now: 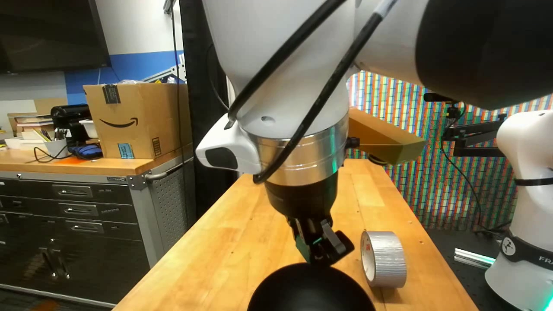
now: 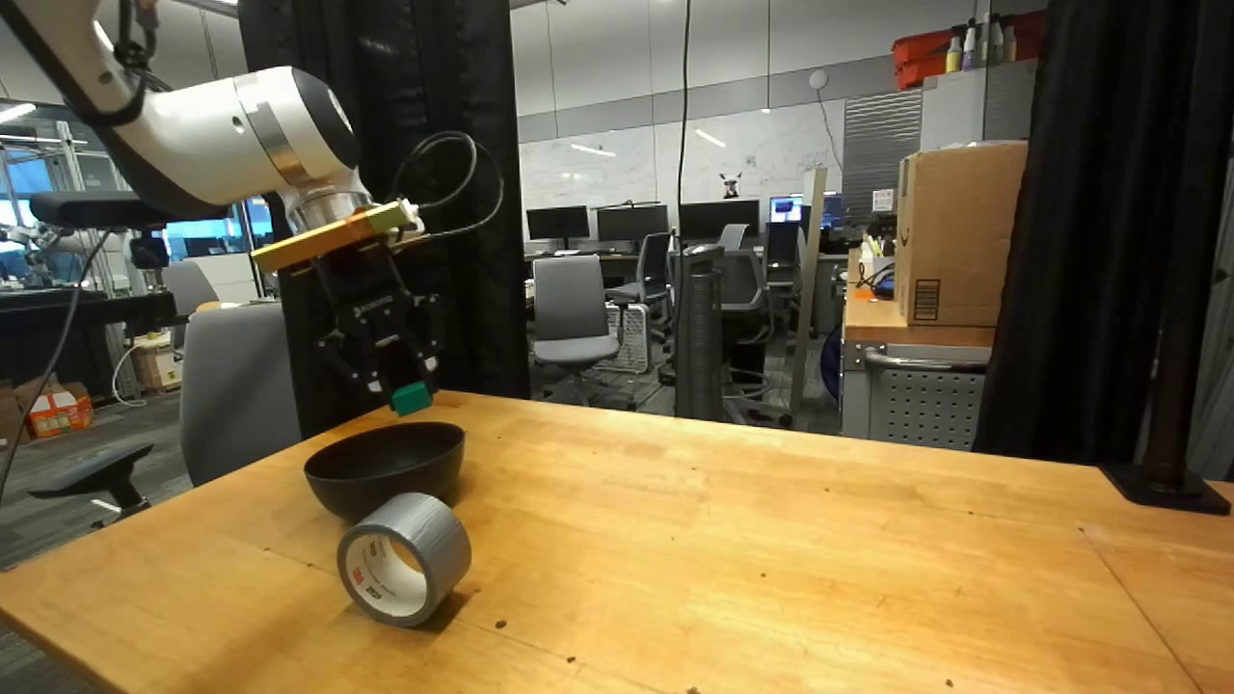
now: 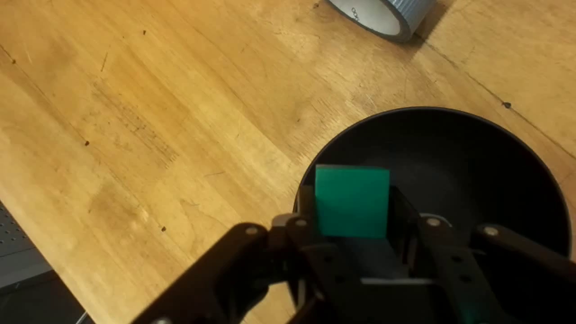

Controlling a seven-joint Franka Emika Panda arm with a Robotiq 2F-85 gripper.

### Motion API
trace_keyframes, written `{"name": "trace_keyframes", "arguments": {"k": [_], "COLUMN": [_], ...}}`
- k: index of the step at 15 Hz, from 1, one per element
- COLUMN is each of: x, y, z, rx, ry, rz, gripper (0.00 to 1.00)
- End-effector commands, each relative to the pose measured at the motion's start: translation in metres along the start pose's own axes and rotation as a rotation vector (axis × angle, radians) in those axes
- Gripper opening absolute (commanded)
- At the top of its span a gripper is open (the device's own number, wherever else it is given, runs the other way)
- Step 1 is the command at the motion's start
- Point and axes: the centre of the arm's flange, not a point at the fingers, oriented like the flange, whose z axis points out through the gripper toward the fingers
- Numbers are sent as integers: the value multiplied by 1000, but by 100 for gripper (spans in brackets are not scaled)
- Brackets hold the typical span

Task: Pick up the green object from the table and put it in the bowl

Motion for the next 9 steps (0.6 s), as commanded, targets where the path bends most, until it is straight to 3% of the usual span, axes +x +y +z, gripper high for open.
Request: {"name": "trace_keyframes", "arguments": {"k": [1,9], "x": [-1,-3], "y": [2,-8], "z": [-24,-35], "rx": [29,243], "ry": [6,-18], "rz": [-55,-124], "gripper": [16,16]}}
